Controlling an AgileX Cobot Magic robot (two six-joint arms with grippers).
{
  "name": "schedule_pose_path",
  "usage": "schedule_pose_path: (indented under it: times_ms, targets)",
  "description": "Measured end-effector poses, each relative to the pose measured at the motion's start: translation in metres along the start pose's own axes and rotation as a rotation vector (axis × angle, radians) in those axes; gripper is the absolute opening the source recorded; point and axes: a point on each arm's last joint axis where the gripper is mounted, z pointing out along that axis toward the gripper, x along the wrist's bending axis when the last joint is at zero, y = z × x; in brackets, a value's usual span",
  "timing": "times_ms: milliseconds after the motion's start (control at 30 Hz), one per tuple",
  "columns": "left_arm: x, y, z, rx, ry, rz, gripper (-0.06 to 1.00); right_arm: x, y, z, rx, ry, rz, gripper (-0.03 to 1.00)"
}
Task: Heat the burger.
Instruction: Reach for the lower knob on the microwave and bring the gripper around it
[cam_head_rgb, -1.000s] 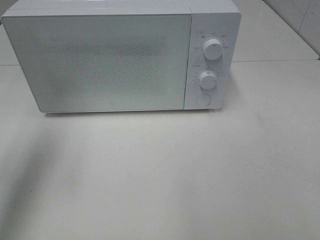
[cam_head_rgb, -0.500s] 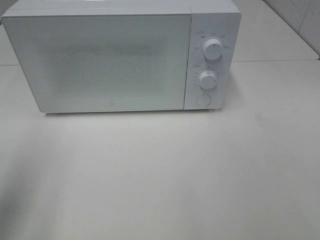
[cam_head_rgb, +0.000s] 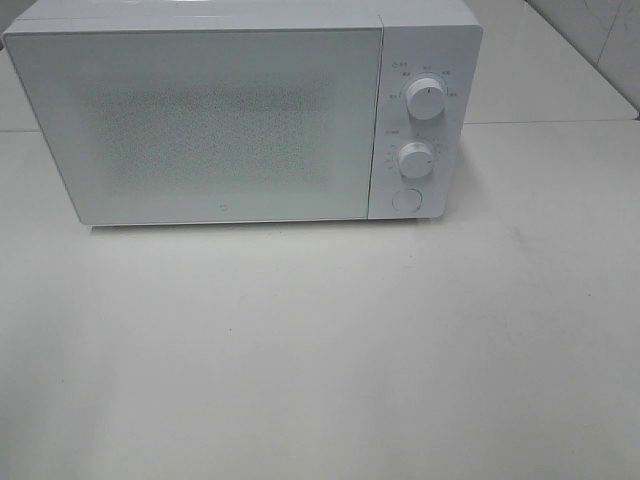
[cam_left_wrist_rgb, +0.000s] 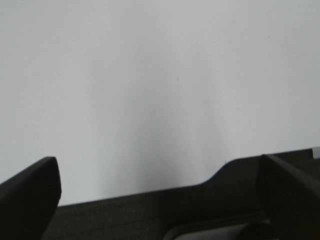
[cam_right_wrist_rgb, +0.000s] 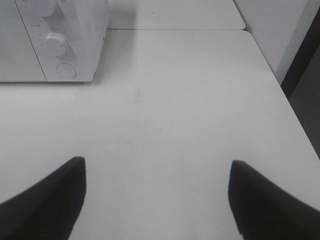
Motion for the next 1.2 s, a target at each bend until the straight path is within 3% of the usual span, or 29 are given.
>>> schedule_pose_path:
  times_ms: [133,233,633,800,1200]
  targets:
    - [0.0,-0.014,-0.01,-0.137,-0.005,0.008,0.98,0.0,0.0,0.0,0.0,0.0,0.0,0.76]
    - [0.0,-0.019,-0.016,-0.185,-0.006,0.019,0.98,0.0,0.0,0.0,0.0,0.0,0.0,0.76]
    - [-0.005,-0.03,-0.028,-0.301,-0.063,-0.002,0.98,0.0,0.0,0.0,0.0,0.0,0.0,0.76]
    - [-0.006,-0.046,-0.039,-0.439,0.007,-0.063,0.98,0.0,0.0,0.0,0.0,0.0,0.0,0.76]
    - [-0.007,-0.048,-0.041,-0.461,0.018,-0.073,0.98,0.0,0.0,0.0,0.0,0.0,0.0,0.76]
